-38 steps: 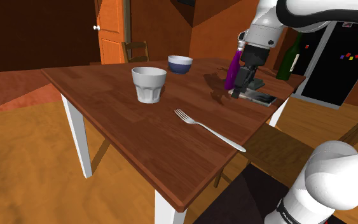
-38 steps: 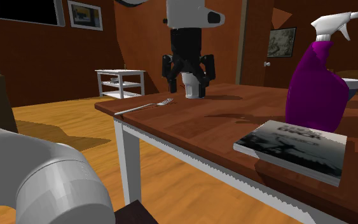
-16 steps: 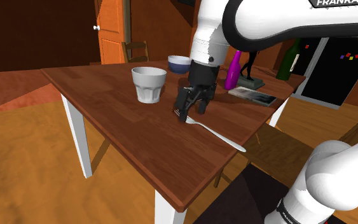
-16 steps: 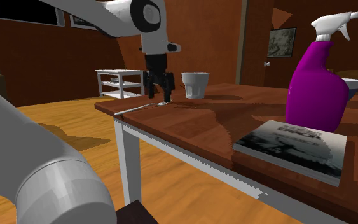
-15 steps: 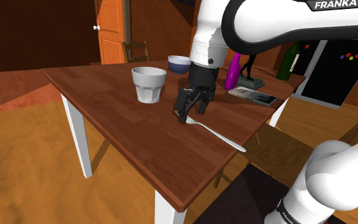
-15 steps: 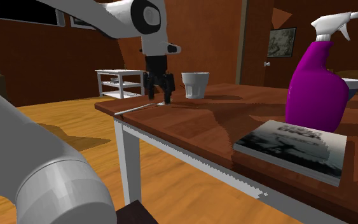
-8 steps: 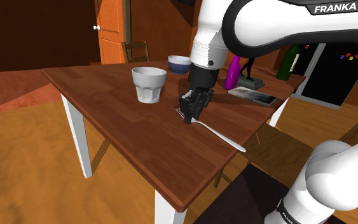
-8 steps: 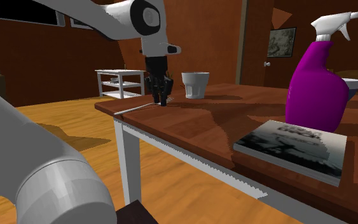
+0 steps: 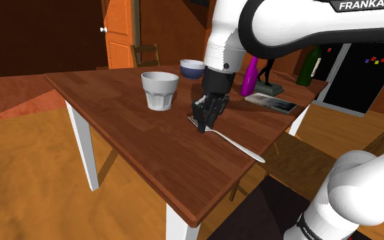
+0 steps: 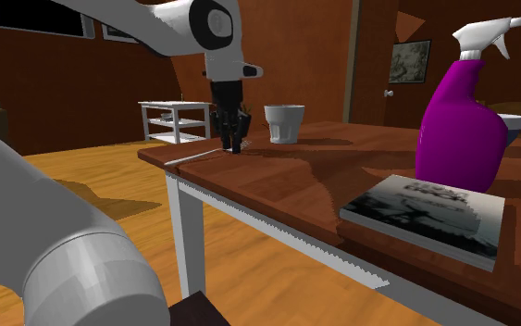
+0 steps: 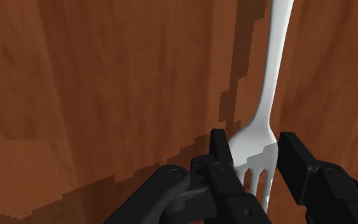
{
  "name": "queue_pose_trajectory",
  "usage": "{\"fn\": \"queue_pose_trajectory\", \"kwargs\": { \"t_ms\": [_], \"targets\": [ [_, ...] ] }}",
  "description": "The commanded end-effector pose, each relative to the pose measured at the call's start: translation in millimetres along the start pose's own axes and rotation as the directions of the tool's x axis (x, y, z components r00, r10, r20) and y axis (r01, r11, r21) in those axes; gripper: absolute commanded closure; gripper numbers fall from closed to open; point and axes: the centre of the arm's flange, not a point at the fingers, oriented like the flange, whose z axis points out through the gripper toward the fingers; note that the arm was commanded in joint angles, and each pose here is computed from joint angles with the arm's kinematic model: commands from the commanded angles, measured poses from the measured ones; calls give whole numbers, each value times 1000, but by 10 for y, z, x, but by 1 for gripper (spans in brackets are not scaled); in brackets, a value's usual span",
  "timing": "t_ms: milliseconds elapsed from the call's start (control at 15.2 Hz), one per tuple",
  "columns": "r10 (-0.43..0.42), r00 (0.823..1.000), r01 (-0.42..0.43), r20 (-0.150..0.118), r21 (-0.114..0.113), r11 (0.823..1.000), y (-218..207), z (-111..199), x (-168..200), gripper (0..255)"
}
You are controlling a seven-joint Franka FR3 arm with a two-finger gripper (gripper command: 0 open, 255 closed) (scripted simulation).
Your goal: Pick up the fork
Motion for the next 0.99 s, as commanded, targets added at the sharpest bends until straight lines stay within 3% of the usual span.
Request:
{"fn": "queue_pose_trajectory", "kwargs": {
  "t_ms": [0, 924],
  "targets": [
    [-1, 1000, 1, 4, 0, 1000, -7, -75, 7, 255],
    [-1, 1000, 1, 4, 0, 1000, -19, -714, 56, 255]
  ]
}}
